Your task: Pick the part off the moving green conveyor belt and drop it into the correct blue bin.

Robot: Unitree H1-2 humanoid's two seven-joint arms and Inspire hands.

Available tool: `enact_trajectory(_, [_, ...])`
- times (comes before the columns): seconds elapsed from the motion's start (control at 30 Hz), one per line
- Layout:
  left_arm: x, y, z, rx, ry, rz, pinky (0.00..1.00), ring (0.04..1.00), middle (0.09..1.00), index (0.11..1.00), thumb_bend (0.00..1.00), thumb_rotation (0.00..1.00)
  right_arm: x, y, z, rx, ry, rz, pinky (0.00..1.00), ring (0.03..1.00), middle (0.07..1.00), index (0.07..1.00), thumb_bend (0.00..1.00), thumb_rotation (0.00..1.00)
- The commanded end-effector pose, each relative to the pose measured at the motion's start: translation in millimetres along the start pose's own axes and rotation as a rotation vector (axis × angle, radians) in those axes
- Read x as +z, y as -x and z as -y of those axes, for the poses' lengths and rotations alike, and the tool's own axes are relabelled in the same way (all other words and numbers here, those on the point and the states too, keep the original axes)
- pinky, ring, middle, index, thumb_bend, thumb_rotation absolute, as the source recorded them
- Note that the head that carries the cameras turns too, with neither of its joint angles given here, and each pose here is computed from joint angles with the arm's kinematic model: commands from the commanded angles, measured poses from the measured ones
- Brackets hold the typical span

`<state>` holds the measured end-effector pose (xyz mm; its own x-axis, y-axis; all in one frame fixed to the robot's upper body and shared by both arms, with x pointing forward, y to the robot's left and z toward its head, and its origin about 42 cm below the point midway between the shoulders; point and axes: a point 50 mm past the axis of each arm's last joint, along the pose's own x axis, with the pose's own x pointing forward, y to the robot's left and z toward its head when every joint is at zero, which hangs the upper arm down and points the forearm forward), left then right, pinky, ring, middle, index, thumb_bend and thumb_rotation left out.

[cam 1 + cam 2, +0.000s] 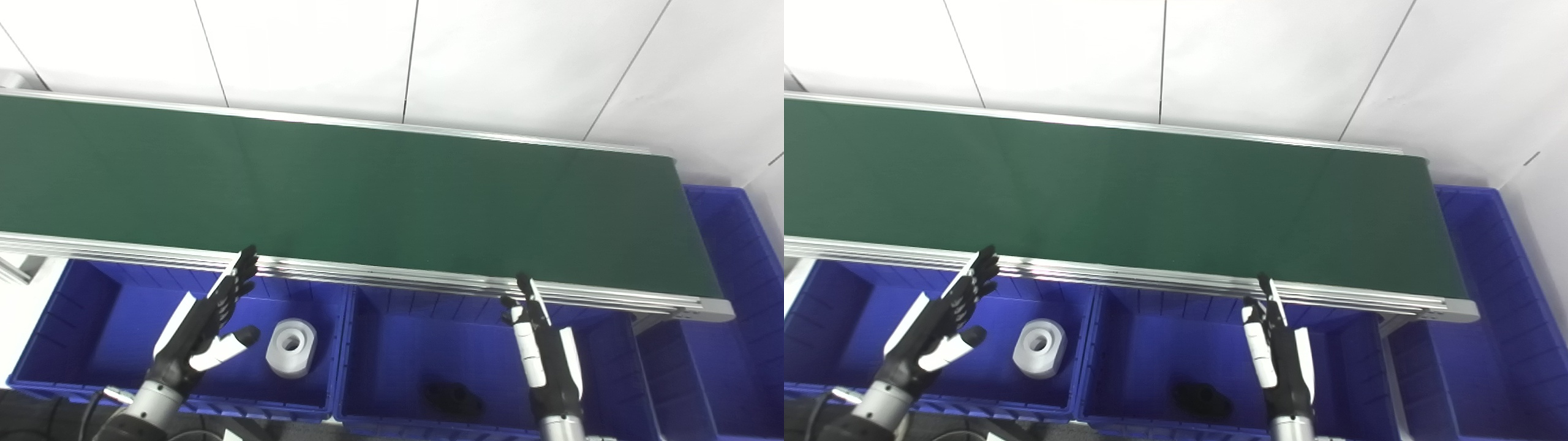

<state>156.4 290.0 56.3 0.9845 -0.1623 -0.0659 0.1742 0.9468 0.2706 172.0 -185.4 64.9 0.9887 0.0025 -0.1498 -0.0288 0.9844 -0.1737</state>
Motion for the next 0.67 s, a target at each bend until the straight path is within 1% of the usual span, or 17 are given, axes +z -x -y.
enact_trajectory(0.0, [17.9, -18.7, -7.6, 0.076, -0.118, 0.174, 1.0, 1.0, 1.0, 1.0, 0.79, 0.74, 25.5, -7.5, -10.1, -0.036, -0.015, 0.181, 0.85, 0.895, 0.981, 0.966, 0.75, 0.99])
enact_trajectory(0.1, [15.4, -21.3, -4.1, 0.107, -0.124, 0.169, 1.0, 1.0, 1.0, 1.0, 0.79, 0.74, 22.9, -6.8, -13.8, -0.059, -0.009, 0.181, 0.84, 0.885, 0.97, 0.955, 0.75, 0.98])
enact_trajectory(0.2, [16.3, -23.2, -0.5, 0.124, -0.118, 0.179, 1.0, 1.0, 1.0, 1.0, 0.78, 0.74, 21.1, -5.6, -14.6, -0.067, -0.002, 0.187, 0.83, 0.884, 0.971, 0.953, 0.74, 0.98])
enact_trajectory(0.27, [19.9, -25.9, 4.7, 0.138, -0.12, 0.194, 1.0, 1.0, 1.0, 1.0, 0.76, 0.74, 19.8, -4.9, -13.5, -0.068, 0.003, 0.191, 0.83, 0.884, 0.975, 0.952, 0.72, 0.98])
enact_trajectory(0.43, [26.2, -31.1, 15.8, 0.169, -0.103, 0.223, 1.0, 1.0, 1.0, 1.0, 0.76, 0.77, 15.4, 0.0, -12.4, -0.078, 0.004, 0.18, 0.83, 0.887, 0.981, 0.953, 0.71, 0.98])
enact_trajectory(0.63, [24.9, -33.9, 22.0, 0.16, -0.099, 0.228, 1.0, 1.0, 1.0, 1.0, 0.74, 0.78, 10.6, 4.2, -10.4, -0.092, -0.009, 0.18, 0.85, 0.902, 0.998, 0.962, 0.68, 0.98])
